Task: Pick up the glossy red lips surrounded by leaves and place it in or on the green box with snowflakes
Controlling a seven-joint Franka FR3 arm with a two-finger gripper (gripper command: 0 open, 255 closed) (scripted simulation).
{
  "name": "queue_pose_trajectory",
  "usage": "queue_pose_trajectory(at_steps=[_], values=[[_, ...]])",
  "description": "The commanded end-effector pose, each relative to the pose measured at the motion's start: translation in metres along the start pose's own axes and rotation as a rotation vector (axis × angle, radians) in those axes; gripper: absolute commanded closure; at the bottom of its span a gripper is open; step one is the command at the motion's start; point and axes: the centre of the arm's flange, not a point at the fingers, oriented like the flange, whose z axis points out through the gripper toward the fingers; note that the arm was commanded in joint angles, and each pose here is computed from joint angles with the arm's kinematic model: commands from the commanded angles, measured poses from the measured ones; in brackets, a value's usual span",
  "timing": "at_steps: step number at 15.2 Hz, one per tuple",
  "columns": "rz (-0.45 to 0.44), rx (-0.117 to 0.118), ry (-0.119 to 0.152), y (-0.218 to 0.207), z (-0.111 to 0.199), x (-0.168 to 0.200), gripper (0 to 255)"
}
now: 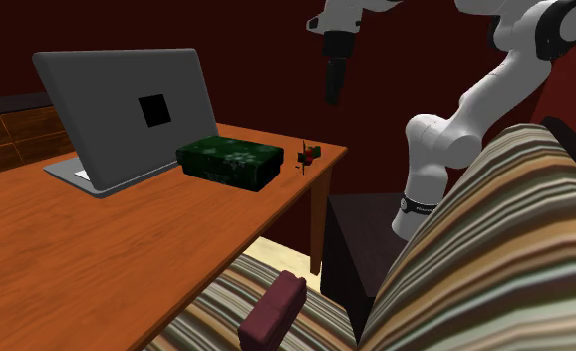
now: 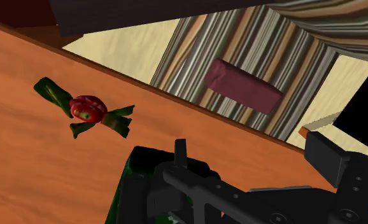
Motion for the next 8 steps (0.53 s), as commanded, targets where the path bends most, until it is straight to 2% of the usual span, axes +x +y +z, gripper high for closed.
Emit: queue_pose_trajectory(at_steps=[1,8], values=[[0.0,0.0,0.0,0.0,0.0,0.0,0],[-0.232,-0.116,-0.04,0.048,0.065,-0.001,0]])
